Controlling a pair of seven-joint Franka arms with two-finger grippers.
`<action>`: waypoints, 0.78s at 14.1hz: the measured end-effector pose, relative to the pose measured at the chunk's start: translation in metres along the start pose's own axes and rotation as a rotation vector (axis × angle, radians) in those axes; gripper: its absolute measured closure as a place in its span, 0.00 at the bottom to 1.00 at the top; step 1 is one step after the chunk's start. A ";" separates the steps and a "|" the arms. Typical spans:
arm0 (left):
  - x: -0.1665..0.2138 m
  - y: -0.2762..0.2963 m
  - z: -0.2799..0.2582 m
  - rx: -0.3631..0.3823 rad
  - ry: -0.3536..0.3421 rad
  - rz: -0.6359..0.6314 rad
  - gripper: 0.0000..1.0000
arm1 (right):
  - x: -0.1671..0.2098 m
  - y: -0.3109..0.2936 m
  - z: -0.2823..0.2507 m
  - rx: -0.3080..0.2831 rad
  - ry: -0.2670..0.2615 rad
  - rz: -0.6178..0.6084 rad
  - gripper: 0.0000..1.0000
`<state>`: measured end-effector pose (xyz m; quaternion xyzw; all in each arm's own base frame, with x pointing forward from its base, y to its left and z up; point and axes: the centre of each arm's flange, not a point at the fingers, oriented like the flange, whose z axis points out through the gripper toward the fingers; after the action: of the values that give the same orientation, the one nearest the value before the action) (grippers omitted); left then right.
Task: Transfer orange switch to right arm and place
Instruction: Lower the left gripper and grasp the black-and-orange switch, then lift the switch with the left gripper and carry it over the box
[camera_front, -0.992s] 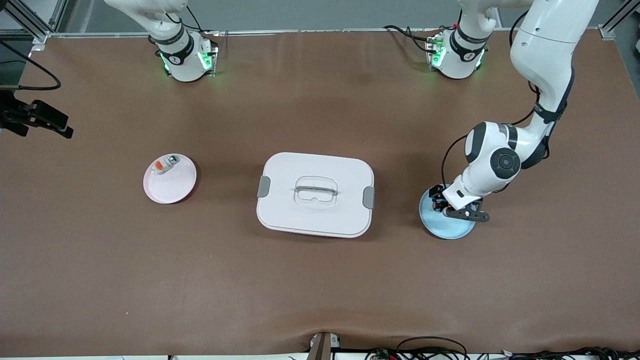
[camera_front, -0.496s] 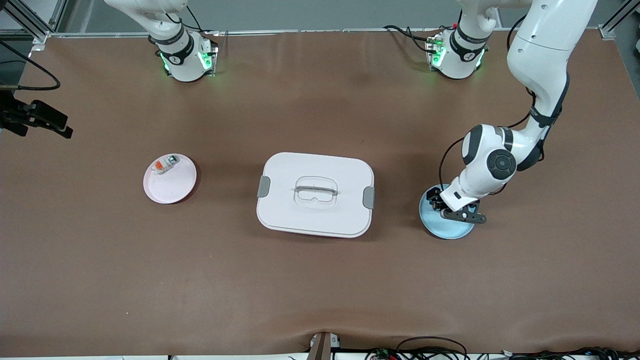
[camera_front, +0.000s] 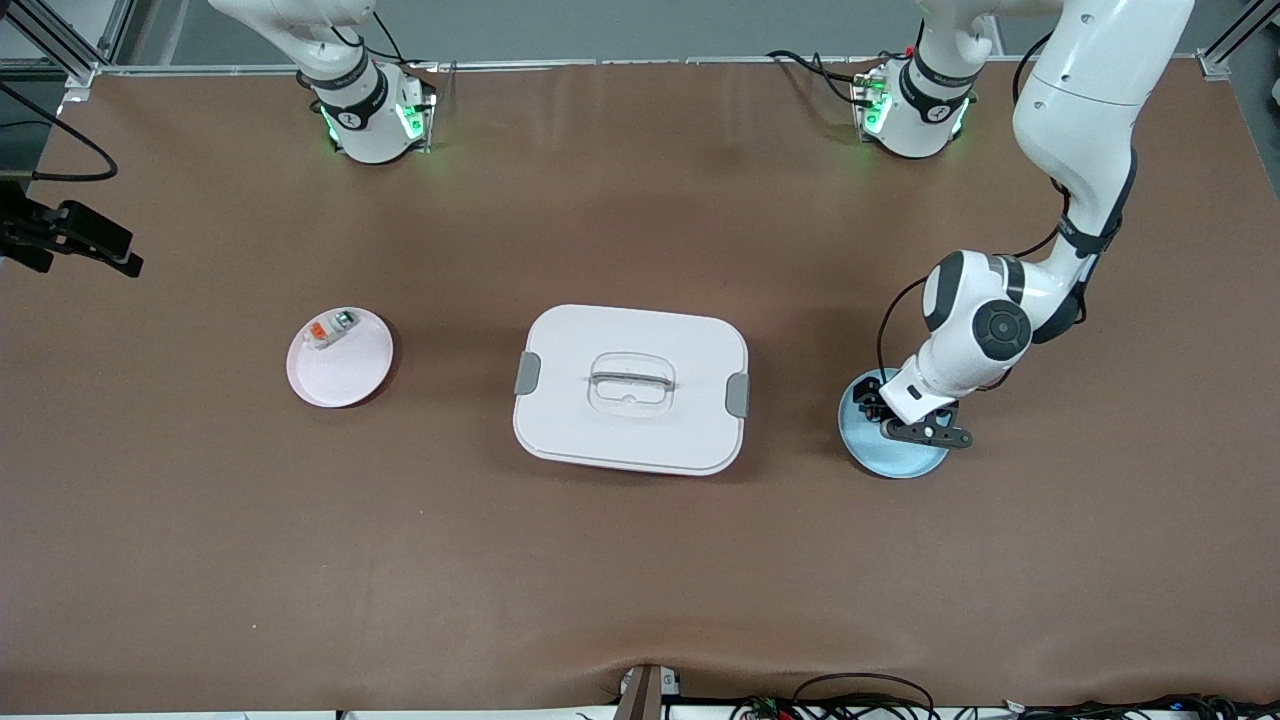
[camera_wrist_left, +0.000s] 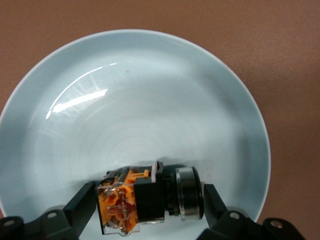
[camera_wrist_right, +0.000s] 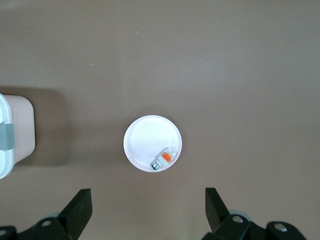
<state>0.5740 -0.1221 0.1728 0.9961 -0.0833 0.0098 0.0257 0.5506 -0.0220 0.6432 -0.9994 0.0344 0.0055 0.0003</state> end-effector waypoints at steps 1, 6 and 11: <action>0.000 0.000 0.000 0.000 0.000 -0.002 0.13 | 0.000 0.000 0.000 0.000 0.000 0.000 0.00; 0.002 -0.001 -0.002 0.000 0.006 -0.028 0.27 | 0.000 -0.002 0.000 0.000 0.002 0.018 0.00; 0.006 -0.001 -0.007 0.000 0.018 -0.037 0.27 | 0.000 -0.006 0.000 0.009 0.003 0.036 0.00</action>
<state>0.5796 -0.1220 0.1802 0.9974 -0.0644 0.0184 0.0266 0.5511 -0.0158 0.6435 -0.9986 0.0526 0.0040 0.0046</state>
